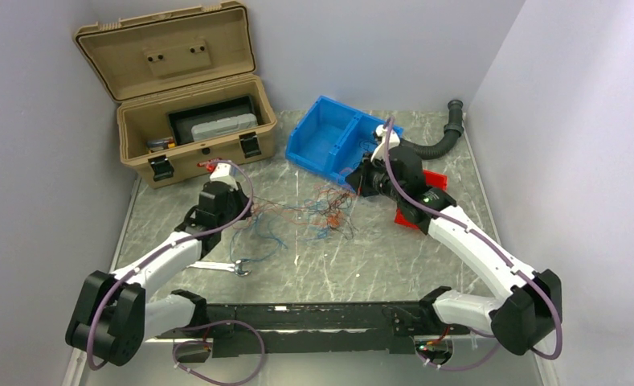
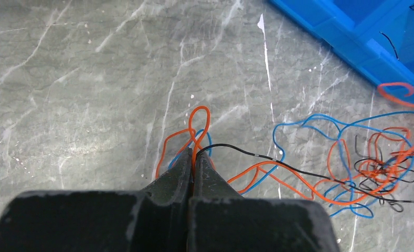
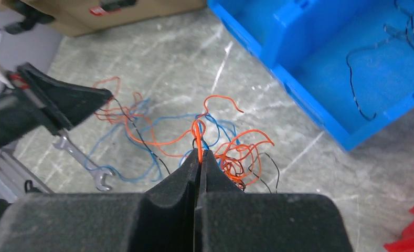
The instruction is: Untangle the cables
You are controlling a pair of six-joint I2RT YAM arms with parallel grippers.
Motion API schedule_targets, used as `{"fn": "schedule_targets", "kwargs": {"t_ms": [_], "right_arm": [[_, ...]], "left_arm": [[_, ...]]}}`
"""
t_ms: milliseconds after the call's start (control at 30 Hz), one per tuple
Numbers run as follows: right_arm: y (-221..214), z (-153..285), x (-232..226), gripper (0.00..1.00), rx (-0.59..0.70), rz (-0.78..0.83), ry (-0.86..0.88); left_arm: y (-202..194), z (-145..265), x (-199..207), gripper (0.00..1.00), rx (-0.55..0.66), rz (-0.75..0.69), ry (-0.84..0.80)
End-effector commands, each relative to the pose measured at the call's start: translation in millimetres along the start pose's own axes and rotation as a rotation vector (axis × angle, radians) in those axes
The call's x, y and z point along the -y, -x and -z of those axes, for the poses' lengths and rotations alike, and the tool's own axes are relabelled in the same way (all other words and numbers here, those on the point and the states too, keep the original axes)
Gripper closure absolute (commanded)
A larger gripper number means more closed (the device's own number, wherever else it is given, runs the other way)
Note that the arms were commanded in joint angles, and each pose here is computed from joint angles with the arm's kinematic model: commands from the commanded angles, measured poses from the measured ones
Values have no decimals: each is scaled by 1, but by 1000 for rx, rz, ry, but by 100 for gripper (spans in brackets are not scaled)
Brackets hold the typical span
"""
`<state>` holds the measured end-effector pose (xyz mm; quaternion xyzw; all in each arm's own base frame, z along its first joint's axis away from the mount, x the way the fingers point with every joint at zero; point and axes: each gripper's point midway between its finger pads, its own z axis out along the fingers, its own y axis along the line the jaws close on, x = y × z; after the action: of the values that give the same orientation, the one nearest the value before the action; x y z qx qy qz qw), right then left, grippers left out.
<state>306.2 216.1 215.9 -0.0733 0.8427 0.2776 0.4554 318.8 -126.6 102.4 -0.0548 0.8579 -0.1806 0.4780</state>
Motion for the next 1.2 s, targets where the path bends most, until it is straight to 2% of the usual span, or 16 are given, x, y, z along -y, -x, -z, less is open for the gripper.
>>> {"fn": "schedule_targets", "kwargs": {"t_ms": [0,133,300,400,500,633,733,800,867,900,967,1033,1167], "right_arm": [[60,25,-33,100,167,48,100],[93,43,-23,100,290,31,5],[131,75,25,100,408,-52,-332],[136,98,56,100,457,-117,-528],[126,110,75,100,467,-142,-625],[108,104,71,100,403,-108,-565],[92,89,47,100,317,-48,-397],[79,78,19,100,258,16,-213],[62,71,-12,100,196,66,-18],[51,69,-29,100,154,84,92],[43,64,-42,100,119,91,163],[42,59,-49,100,104,94,181],[55,52,-74,100,114,99,245]], "left_arm": [[15,0,-10,100,41,21,76],[14,-3,-30,100,11,56,221],[8,0,-46,100,-2,92,304],[7,7,-63,100,7,131,390],[7,15,-77,100,21,158,473],[12,14,-69,100,29,131,420],[16,9,-45,100,40,80,262],[22,7,-19,100,72,41,104],[29,11,9,90,125,1,-57],[27,14,18,76,145,-26,-113],[29,20,34,37,174,-62,-177],[30,24,48,14,192,-113,-216],[27,35,84,7,222,-224,-334]]}}
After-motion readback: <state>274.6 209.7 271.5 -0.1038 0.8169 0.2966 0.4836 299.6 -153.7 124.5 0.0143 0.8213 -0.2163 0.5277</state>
